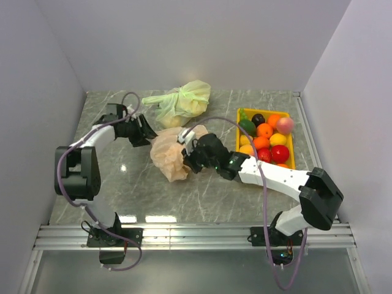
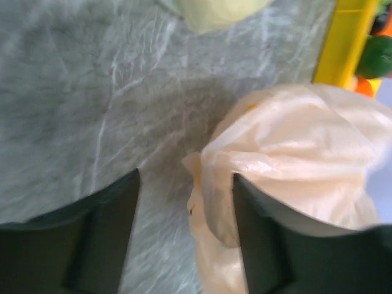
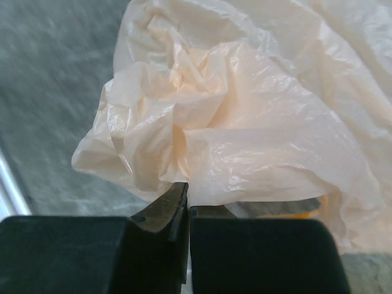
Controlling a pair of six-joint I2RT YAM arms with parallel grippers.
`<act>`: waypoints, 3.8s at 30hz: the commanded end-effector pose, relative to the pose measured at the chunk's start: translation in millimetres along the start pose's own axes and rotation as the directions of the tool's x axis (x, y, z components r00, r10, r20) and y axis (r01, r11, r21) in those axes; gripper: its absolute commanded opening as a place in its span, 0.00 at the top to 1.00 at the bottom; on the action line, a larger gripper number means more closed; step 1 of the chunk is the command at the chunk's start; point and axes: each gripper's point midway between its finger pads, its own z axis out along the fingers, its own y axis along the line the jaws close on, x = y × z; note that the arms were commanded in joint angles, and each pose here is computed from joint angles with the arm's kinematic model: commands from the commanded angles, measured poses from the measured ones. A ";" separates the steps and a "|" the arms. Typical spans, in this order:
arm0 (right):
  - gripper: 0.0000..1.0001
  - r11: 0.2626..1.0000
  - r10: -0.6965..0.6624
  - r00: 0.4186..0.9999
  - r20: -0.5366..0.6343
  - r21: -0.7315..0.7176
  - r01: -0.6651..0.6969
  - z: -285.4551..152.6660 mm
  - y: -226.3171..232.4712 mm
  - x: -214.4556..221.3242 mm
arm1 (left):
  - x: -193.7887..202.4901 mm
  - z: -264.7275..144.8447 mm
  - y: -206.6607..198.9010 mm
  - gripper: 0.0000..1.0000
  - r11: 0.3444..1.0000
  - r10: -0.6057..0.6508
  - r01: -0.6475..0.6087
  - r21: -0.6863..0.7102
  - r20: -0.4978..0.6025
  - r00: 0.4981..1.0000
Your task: Place the fake fruits into the plastic bag and tie a complex knot
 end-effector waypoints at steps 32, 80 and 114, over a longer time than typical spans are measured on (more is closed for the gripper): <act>1.00 0.612 0.724 0.687 -0.064 -0.400 -0.682 -49.1 -6.7 -114.0 | 76.8 -202.9 -149.9 0.01 0.046 0.885 -0.999 -0.023 0.464 0.030; 1.00 0.031 0.901 0.280 -0.332 -0.595 -0.803 -78.7 -17.3 -133.4 | 42.1 -222.9 -138.6 0.01 0.455 0.765 -0.890 0.011 0.506 0.397; 0.41 0.782 0.603 0.795 -0.058 -0.155 -0.604 -67.9 -75.2 -70.1 | 129.9 -168.3 -175.2 1.00 0.635 0.625 -0.659 0.403 0.234 0.745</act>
